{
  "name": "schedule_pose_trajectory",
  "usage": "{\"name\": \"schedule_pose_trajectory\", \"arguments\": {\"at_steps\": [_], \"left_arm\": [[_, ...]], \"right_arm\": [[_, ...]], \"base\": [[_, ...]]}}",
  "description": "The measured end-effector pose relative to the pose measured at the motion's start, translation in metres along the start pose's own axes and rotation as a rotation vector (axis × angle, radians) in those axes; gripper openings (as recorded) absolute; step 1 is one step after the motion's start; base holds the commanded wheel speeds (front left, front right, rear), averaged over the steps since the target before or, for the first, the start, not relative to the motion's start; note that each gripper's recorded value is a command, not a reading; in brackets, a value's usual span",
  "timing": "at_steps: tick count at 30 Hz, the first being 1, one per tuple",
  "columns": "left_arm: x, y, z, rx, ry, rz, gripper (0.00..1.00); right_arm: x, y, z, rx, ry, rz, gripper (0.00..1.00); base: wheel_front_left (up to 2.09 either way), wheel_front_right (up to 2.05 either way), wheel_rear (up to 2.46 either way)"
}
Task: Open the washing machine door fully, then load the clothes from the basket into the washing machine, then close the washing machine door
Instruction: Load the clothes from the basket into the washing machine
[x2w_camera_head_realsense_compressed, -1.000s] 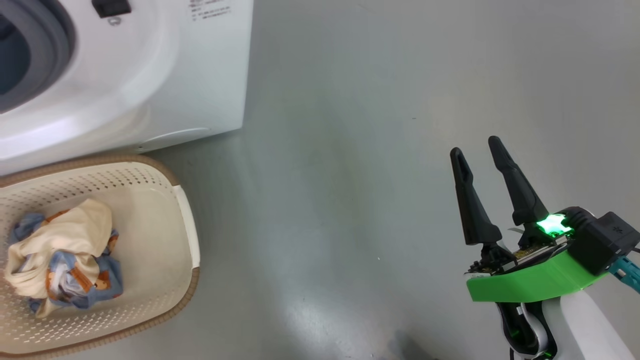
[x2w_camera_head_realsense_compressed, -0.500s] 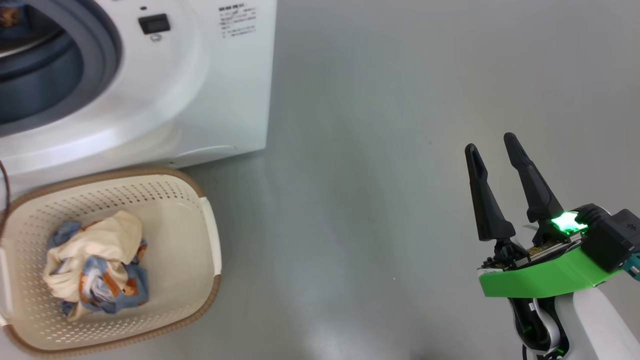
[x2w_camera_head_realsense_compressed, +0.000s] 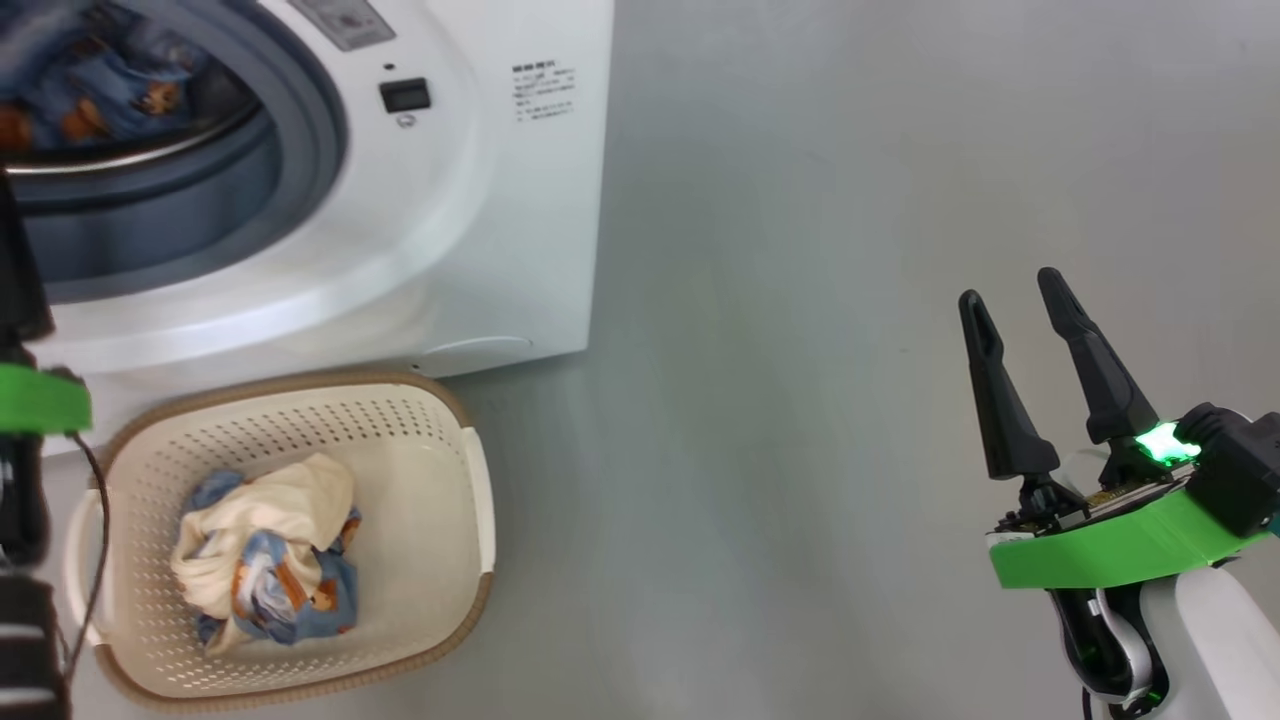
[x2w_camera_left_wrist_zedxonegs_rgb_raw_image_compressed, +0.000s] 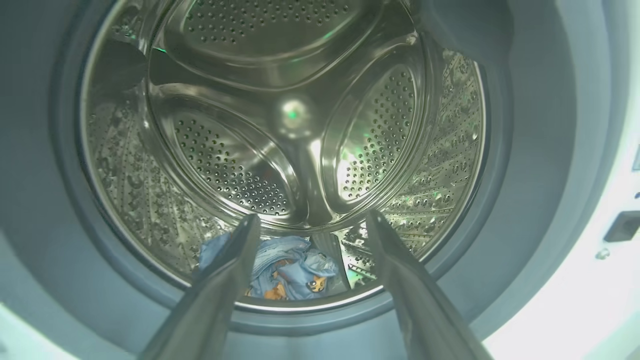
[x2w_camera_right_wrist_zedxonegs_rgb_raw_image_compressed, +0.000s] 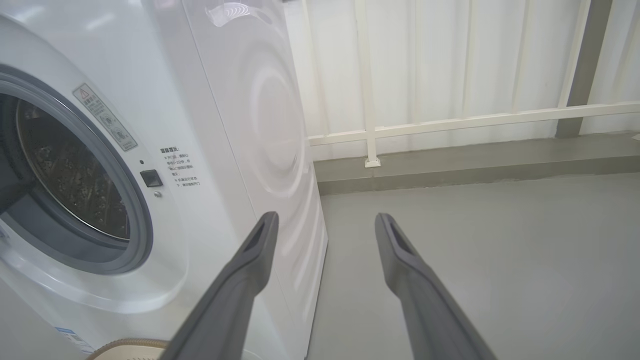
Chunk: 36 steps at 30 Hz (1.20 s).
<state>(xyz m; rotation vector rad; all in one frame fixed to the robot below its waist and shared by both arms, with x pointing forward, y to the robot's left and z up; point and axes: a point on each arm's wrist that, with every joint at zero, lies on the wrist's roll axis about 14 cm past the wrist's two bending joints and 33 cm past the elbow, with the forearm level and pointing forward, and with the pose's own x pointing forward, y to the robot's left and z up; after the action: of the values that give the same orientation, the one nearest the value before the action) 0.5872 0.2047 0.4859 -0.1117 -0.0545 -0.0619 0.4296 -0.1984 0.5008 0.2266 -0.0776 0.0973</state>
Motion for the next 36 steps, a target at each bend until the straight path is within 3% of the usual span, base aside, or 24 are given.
{"name": "schedule_pose_trajectory", "arguments": {"at_steps": [25,36], "left_arm": [[-0.125,0.008,0.02,0.011,-0.008,0.056,1.0],[-0.163,0.011,0.015,-0.016,0.009,0.081,1.0]], "right_arm": [[-0.035,0.009,0.019,-0.034,-0.008,0.059,1.0],[-0.054,0.001,0.02,-0.018,-0.002,0.025,1.0]], "base": [[0.0,0.0,0.0],[0.0,0.0,0.0]]}}
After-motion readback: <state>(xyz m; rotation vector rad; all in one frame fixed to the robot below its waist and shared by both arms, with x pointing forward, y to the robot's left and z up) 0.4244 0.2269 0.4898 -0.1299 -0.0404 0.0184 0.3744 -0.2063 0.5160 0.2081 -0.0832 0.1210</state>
